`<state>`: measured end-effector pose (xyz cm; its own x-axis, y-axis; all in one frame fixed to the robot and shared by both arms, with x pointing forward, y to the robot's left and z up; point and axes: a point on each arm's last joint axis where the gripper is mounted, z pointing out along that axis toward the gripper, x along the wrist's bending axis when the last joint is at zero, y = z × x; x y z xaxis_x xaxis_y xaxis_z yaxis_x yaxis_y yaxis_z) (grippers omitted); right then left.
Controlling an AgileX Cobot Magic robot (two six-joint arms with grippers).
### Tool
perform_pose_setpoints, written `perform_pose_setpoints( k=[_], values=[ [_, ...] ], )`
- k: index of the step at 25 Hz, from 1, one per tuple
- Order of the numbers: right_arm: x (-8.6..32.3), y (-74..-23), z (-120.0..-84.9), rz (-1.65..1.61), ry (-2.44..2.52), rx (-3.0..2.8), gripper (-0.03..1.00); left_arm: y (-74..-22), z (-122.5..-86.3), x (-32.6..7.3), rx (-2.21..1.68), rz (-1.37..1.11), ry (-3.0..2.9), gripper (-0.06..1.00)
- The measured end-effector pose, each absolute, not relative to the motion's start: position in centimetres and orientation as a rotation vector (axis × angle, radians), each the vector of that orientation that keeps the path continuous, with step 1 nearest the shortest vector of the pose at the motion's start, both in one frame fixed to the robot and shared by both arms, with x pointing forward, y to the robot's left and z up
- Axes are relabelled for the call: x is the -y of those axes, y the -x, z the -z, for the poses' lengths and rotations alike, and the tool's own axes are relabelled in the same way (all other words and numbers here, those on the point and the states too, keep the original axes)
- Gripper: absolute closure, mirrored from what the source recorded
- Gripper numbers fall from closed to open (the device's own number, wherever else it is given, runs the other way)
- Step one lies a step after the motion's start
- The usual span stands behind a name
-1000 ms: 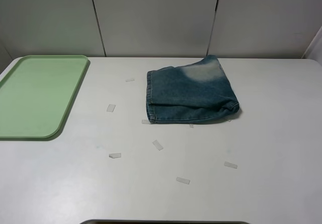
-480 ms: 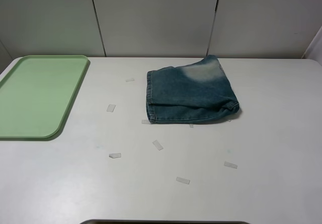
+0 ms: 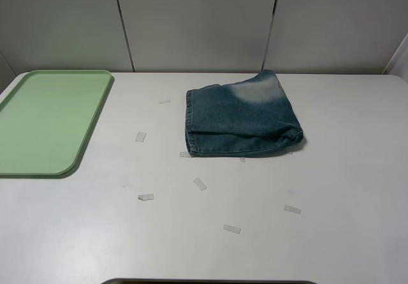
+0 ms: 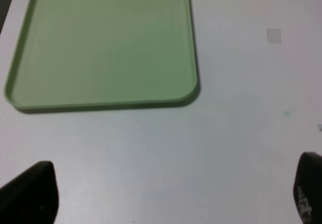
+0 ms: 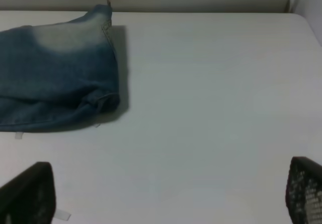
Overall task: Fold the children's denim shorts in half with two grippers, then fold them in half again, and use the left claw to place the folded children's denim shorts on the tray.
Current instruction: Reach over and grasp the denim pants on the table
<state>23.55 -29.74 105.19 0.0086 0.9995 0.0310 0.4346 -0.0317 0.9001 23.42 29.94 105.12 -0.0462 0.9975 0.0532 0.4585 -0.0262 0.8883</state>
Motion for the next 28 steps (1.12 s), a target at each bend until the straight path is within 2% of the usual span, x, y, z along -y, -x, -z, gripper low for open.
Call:
perform_pose_setpoints(
  k=[23, 28],
  values=[
    [29.72, -23.55, -105.19, -0.988, -1.56, -1.517, 0.27, -23.42, -105.12, -29.93, -1.577, -1.02, -1.559, 0.03],
    [29.72, -23.55, -105.19, -0.988, -1.56, -1.517, 0.27, -23.43, -105.11, -29.74, -1.561, -1.002, -1.565, -0.04]
  ],
)
